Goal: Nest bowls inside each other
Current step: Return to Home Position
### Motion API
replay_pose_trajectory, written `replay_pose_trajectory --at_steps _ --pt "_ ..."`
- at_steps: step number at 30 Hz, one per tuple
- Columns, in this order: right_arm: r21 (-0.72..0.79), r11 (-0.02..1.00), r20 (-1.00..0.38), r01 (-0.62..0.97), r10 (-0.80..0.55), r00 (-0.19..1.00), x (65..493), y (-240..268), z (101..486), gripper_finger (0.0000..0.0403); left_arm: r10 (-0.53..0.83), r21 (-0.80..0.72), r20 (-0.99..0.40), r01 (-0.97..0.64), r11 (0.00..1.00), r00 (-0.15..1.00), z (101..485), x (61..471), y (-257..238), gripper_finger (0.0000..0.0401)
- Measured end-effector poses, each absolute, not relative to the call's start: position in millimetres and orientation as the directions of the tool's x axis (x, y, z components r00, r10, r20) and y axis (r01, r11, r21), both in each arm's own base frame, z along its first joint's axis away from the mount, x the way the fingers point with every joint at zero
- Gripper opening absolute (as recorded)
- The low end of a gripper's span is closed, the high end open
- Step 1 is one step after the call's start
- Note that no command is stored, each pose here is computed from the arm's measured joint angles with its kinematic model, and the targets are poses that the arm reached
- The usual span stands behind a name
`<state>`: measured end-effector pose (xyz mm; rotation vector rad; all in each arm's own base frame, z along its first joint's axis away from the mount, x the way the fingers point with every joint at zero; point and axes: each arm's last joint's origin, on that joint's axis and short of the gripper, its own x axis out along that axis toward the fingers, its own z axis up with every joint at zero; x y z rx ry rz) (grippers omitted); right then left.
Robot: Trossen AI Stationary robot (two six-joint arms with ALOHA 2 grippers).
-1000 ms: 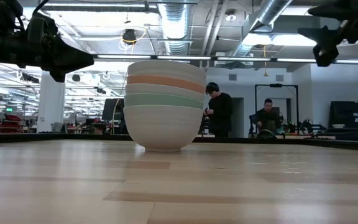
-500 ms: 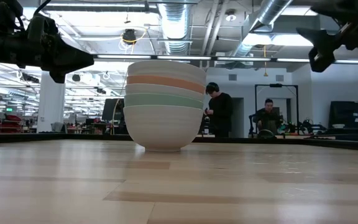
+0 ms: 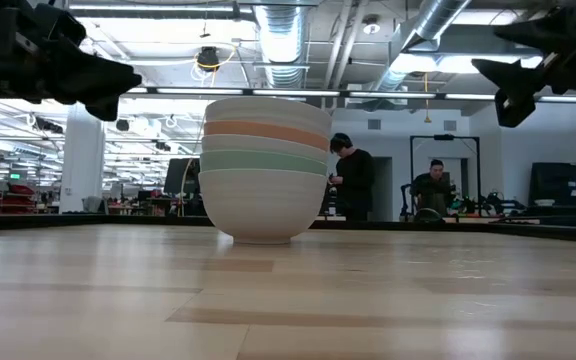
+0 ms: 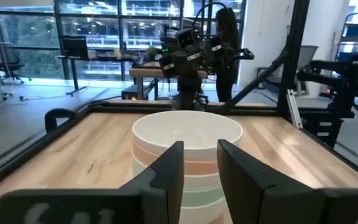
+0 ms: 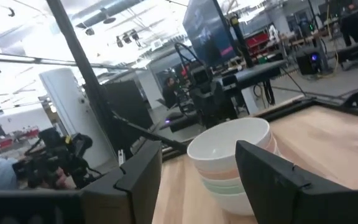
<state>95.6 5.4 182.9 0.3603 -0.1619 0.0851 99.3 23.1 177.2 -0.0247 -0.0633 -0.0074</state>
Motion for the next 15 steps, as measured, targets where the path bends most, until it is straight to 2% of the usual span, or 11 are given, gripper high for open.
replay_pose_trajectory --at_steps 6,15 --pt "0.307 0.947 0.129 -0.092 0.055 0.990 96.2 5.4 178.7 0.0229 -0.010 -0.088 0.054 0.015 0.996 0.999 176.2 99.3 23.0 0.0089" --pt "0.355 0.930 0.128 -0.098 0.055 0.990 96.2 5.4 178.6 0.0228 0.058 -0.119 -0.011 -0.059 0.991 0.998 169.8 99.4 25.0 0.0089"
